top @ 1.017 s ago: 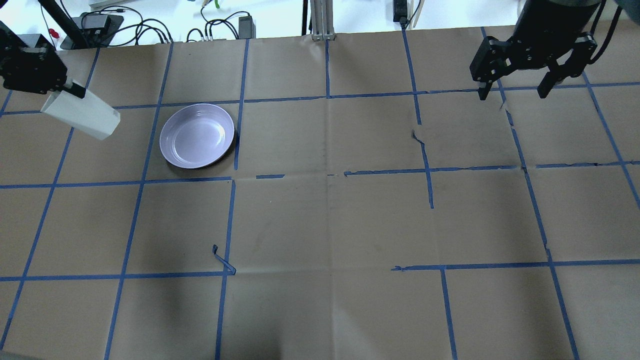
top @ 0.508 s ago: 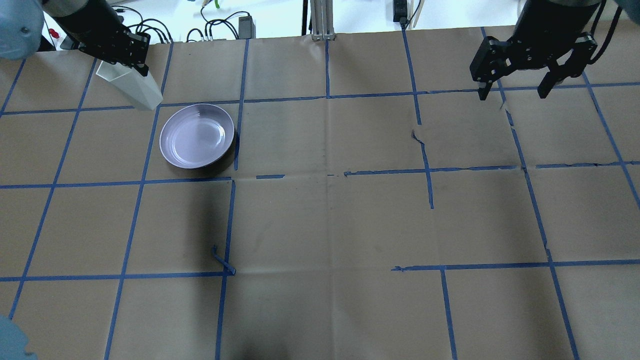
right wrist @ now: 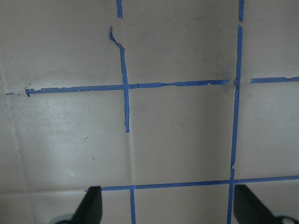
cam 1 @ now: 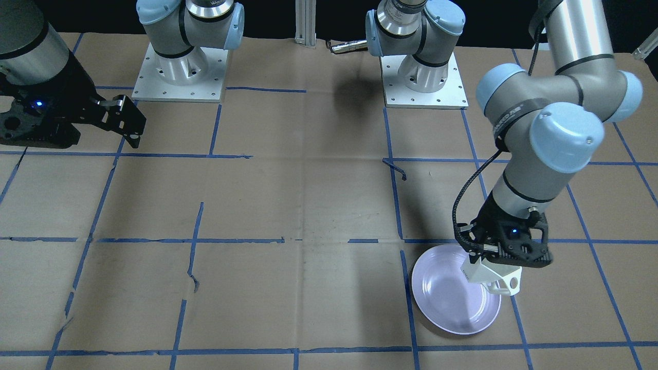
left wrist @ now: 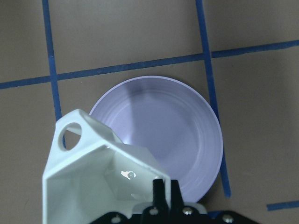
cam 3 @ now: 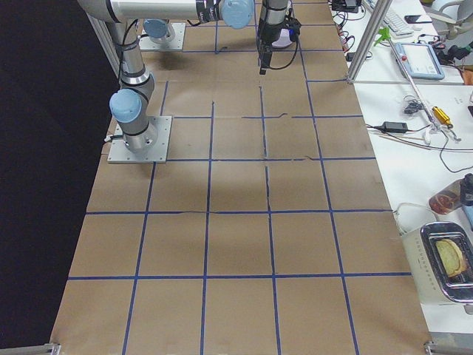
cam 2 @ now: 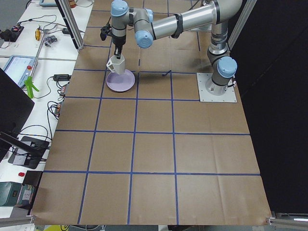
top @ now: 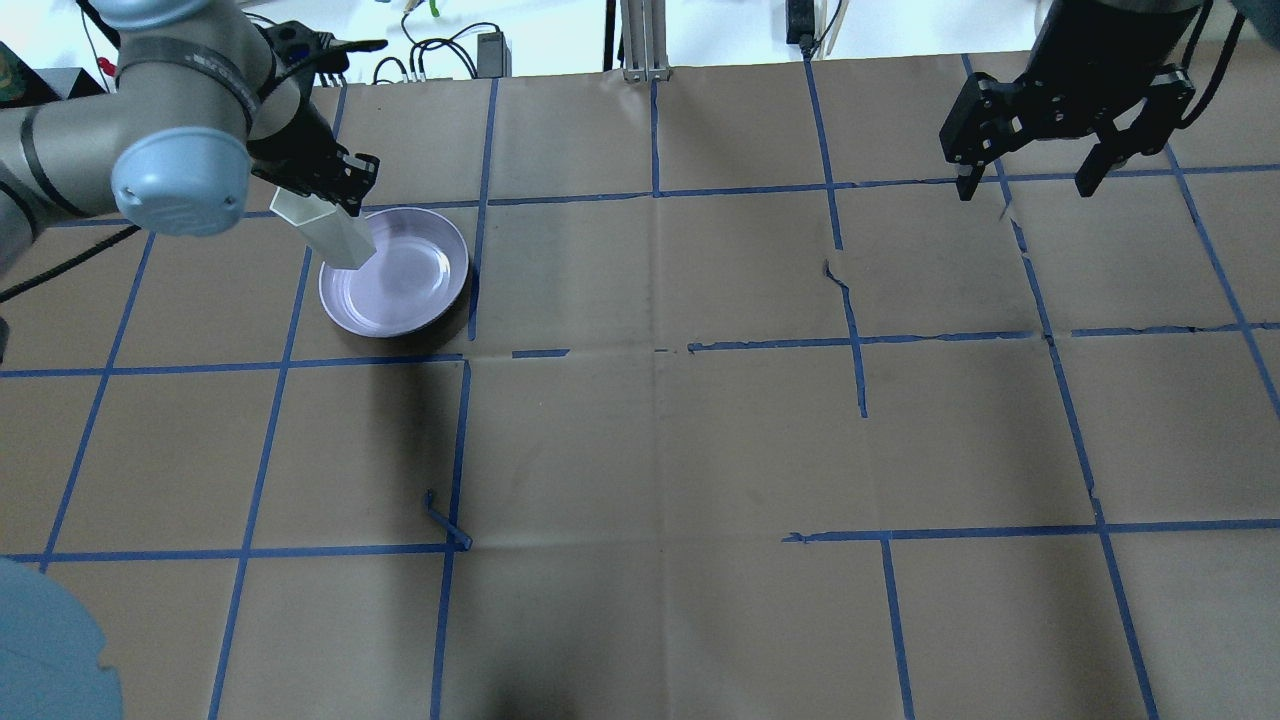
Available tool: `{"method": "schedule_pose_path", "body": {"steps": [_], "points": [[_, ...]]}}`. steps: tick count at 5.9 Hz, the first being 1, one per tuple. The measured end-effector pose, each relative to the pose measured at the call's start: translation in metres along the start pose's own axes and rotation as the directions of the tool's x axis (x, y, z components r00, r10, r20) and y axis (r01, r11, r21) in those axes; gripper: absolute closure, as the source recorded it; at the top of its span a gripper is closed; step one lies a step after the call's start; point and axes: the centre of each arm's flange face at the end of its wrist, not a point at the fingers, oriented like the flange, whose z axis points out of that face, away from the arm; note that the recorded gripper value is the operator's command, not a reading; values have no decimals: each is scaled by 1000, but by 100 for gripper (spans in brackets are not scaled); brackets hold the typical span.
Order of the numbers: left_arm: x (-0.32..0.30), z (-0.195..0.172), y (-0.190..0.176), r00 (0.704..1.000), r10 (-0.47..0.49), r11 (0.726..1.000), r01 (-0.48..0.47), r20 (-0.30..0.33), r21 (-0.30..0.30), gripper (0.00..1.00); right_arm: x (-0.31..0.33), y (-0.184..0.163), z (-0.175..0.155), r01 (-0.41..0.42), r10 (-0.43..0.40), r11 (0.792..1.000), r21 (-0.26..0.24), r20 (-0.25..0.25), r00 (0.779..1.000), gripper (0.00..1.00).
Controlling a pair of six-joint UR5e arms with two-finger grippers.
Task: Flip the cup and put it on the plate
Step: 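Carry the cup over the plate and lower it onto the plate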
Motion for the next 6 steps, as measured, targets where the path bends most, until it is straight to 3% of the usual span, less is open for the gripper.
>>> {"method": "schedule_pose_path", "body": {"steps": [2,3,4,6], "points": [[12,64,4,1000,13,1000,-14,19,24,99,0,0,0,0,0,1000,-1,0,1000,0],[14,67,4,1000,16,999,-17,22,32,61,0,0,0,0,0,1000,0,0,1000,0],[15,63,3,1000,17,999,-18,24,40,1,0,0,0,1,-1,1000,0,0,1000,0],[14,52,-2,999,18,998,-20,29,57,0,0,0,0,0,0,1000,0,0,1000,0]]}}
